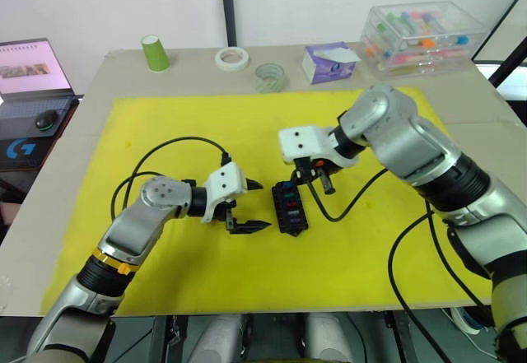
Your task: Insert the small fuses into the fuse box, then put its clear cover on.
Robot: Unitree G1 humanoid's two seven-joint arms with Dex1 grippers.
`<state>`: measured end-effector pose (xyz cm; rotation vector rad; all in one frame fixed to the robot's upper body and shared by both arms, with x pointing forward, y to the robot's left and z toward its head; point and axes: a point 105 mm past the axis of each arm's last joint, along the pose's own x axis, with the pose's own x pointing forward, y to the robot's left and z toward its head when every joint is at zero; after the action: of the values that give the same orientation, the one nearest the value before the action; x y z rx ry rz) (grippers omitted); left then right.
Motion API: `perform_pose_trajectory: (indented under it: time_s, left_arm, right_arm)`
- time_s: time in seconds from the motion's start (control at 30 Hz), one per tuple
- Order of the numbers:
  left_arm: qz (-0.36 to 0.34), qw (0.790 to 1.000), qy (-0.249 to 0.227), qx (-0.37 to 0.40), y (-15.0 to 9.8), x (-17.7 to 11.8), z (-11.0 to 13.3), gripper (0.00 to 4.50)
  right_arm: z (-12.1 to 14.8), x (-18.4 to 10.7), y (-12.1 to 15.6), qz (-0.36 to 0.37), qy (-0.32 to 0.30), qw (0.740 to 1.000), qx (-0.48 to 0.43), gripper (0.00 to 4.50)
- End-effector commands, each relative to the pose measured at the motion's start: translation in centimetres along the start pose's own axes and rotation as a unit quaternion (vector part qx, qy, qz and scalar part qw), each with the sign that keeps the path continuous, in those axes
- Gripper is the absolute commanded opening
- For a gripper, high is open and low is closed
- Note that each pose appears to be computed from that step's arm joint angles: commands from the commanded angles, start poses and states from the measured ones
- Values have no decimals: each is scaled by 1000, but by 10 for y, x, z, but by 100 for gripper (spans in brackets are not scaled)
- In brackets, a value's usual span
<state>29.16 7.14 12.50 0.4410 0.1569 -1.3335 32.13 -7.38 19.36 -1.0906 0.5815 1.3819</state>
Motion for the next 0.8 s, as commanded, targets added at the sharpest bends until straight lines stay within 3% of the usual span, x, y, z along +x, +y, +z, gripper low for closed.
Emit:
perform_pose_trajectory:
  time_s: [0.03, 0.8]
  left_arm:
    - [0, 1000, -12, 26, 0, 0, 11, 449]
    - [1, 999, -14, 30, 0, 1, 12, 449]
  right_arm:
    - [3, -1, 1, 1, 0, 1000, -6, 0]
    - [1, 6, -1, 0, 4, 1000, -4, 0]
